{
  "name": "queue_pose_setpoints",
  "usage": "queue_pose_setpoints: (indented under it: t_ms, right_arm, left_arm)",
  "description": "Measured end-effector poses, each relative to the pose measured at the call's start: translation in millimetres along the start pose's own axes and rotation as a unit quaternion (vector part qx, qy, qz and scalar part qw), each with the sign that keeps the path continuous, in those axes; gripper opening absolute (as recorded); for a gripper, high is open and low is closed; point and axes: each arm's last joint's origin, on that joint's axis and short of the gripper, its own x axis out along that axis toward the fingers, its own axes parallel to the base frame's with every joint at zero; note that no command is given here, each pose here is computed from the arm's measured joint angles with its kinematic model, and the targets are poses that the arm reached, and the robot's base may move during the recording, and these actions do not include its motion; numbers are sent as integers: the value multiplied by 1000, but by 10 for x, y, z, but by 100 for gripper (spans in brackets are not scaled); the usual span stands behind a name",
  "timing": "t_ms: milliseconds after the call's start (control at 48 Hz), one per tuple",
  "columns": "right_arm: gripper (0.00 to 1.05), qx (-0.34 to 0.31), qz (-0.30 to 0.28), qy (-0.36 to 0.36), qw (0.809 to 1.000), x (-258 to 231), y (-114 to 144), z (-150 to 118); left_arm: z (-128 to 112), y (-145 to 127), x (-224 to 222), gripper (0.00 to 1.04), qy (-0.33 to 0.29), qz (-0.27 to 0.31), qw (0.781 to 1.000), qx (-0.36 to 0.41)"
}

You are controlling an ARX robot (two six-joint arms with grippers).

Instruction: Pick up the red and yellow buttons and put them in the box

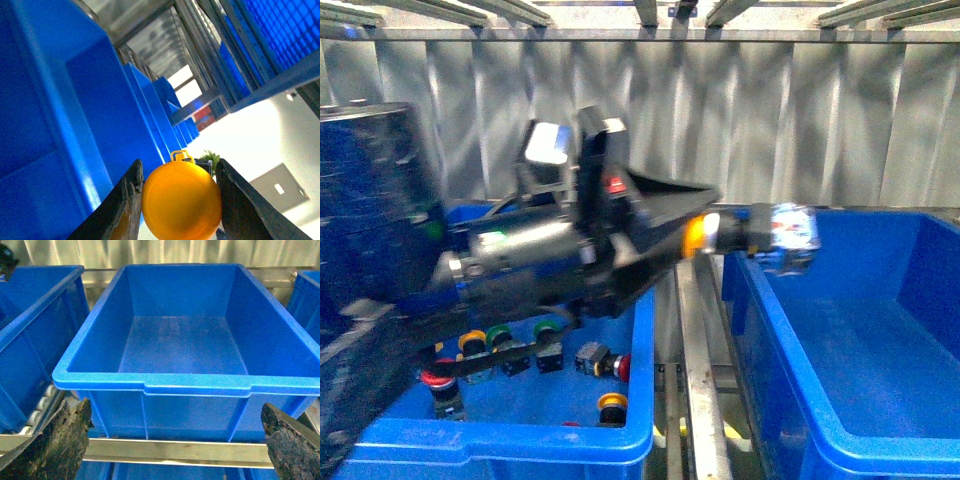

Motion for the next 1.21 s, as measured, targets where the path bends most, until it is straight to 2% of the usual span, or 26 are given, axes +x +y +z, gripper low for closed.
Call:
queue_pose_setpoints:
  t_ms: [83, 167, 396, 438, 479, 521, 542, 584, 625, 646, 709, 771, 917, 1042, 1209]
  right_arm:
    - [98, 0, 0, 0, 1000, 0, 0, 0]
    - [98, 0, 0, 0, 1000, 0, 0, 0]
    - [98, 0, 0, 0, 1000, 0, 0, 0]
    - [98, 19, -22, -10, 1000, 14, -8, 16]
    - [98, 62, -55, -53, 995, 59, -44, 114]
    - [98, 125, -69, -113, 983, 162, -172, 306]
    - [98, 177, -76, -144, 971, 221, -282, 450]
    - [98, 260, -105, -198, 939, 332, -534, 726]
    - [98, 339, -129, -261, 894, 470, -802, 979]
    - [98, 387, -114, -281, 871, 553, -869, 1048]
    - [98, 460, -82, -284, 837, 756, -866, 1041]
    - [98, 508, -60, -259, 819, 907, -772, 939]
    - [98, 562, -21, -214, 798, 1160, -517, 741]
    - [98, 588, 21, -177, 789, 1410, -203, 617]
    - [98, 603, 55, -153, 781, 1620, 73, 588]
  left_arm:
    - [-131, -83, 396, 34, 17, -40, 999, 0]
    - [-200, -127, 565, 34, 25, -55, 998, -3]
    - [-253, -188, 732, 34, 18, -64, 998, -10]
    - [-250, -196, 746, 34, 17, -63, 998, -10]
    - [-254, -199, 752, 34, 17, -63, 998, -11]
    - [-261, -204, 759, 34, 13, -61, 998, -12]
    - [-268, -209, 765, 34, 13, -61, 998, -12]
    - [-288, -223, 780, 34, 13, -62, 998, -13]
    - [-304, -235, 791, 34, 14, -64, 998, -14]
    - [-307, -238, 793, 34, 14, -64, 998, -14]
    - [-294, -226, 782, 34, 9, -60, 998, -15]
    - [-299, -234, 786, 34, 9, -61, 998, -15]
    - [-342, -271, 816, 34, 17, -69, 997, -19]
    - [-336, -271, 815, 34, 14, -68, 997, -21]
    - [-365, -328, 870, 34, 19, -79, 996, -25]
